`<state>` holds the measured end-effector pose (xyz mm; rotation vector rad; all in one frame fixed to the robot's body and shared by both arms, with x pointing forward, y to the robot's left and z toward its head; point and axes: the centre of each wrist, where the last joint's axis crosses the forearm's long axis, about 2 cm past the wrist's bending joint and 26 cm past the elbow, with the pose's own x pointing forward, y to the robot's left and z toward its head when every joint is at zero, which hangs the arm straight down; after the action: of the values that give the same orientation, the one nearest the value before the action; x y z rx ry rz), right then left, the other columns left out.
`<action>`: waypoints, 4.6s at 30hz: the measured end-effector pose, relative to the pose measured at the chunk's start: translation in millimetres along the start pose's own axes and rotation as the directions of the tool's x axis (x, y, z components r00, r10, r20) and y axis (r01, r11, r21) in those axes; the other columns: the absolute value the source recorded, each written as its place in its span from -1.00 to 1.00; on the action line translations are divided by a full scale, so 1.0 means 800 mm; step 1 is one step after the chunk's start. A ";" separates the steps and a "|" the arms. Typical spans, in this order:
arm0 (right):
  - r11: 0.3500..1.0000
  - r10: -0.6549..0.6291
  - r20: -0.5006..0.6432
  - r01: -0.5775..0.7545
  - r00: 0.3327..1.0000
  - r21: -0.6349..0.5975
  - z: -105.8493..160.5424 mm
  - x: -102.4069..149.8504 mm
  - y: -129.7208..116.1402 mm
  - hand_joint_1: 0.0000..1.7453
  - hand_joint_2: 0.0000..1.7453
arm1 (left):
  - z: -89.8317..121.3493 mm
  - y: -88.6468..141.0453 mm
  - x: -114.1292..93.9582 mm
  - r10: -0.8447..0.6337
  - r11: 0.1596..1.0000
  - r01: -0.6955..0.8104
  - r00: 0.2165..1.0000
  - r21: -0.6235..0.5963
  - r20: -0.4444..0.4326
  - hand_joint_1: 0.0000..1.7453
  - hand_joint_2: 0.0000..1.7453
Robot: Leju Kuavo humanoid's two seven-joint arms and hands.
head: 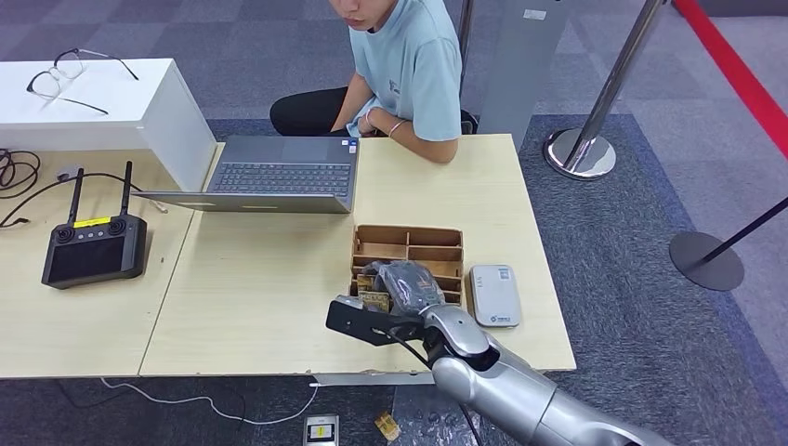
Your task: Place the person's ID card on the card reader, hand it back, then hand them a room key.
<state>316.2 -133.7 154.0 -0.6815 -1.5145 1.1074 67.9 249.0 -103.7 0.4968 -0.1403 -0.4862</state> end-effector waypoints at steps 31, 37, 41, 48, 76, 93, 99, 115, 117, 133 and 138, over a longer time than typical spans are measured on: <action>1.000 0.023 0.012 -0.023 1.000 0.017 0.005 0.006 0.007 1.00 1.00 | 0.000 -0.001 0.000 0.002 1.000 -0.002 1.000 0.002 0.002 -1.00 1.00; 1.000 0.021 0.012 -0.021 1.000 0.012 0.006 0.006 0.007 1.00 1.00 | 0.001 -0.001 0.001 0.002 1.000 -0.002 1.000 0.000 0.003 -1.00 1.00; 1.000 0.009 0.018 -0.009 1.000 -0.006 0.007 0.005 0.008 1.00 1.00 | 0.001 -0.002 0.001 0.003 1.000 -0.003 1.000 -0.001 0.003 -1.00 1.00; 1.000 0.000 0.019 0.000 1.000 -0.032 0.007 0.004 0.007 1.00 1.00 | 0.001 -0.002 0.001 0.004 1.000 -0.004 1.000 0.003 0.007 -1.00 1.00; 0.995 0.036 0.008 -0.035 0.999 -0.095 0.009 0.002 -0.025 -0.82 1.00 | 0.003 -0.004 0.002 0.011 1.000 -0.012 1.000 0.002 0.007 -1.00 1.00; 0.998 0.040 -0.005 -0.040 0.999 -0.042 0.018 -0.006 -0.011 0.55 1.00 | 0.003 -0.004 0.002 0.014 1.000 -0.014 1.000 0.001 0.006 -1.00 1.00; 0.998 0.042 0.000 -0.042 0.999 -0.055 0.017 -0.005 -0.013 0.62 1.00 | 0.003 -0.005 0.002 0.016 1.000 -0.016 1.000 0.002 0.006 -1.00 1.00; 0.998 0.036 0.010 -0.036 0.999 -0.057 0.018 -0.004 -0.013 0.23 1.00 | 0.003 -0.004 0.002 0.019 1.000 -0.019 1.000 0.002 0.007 -1.00 1.00; 0.998 0.036 0.011 -0.036 0.999 -0.058 0.018 -0.004 -0.013 0.22 1.00 | 0.003 -0.005 0.002 0.019 1.000 -0.019 1.000 0.002 0.007 -1.00 1.00; 0.995 0.047 0.061 -0.041 0.997 -0.091 0.025 0.014 -0.027 0.14 1.00 | 0.003 -0.004 0.002 0.023 1.000 -0.023 1.000 0.007 0.012 -1.00 1.00; 0.996 0.051 0.058 -0.046 0.997 -0.076 0.027 0.014 -0.024 0.02 1.00 | 0.003 -0.004 0.002 0.023 1.000 -0.023 1.000 0.007 0.013 -1.00 1.00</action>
<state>295.2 -138.1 176.5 -0.7456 -1.6041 1.1211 67.4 244.4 -103.2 0.4987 -0.1596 -0.4664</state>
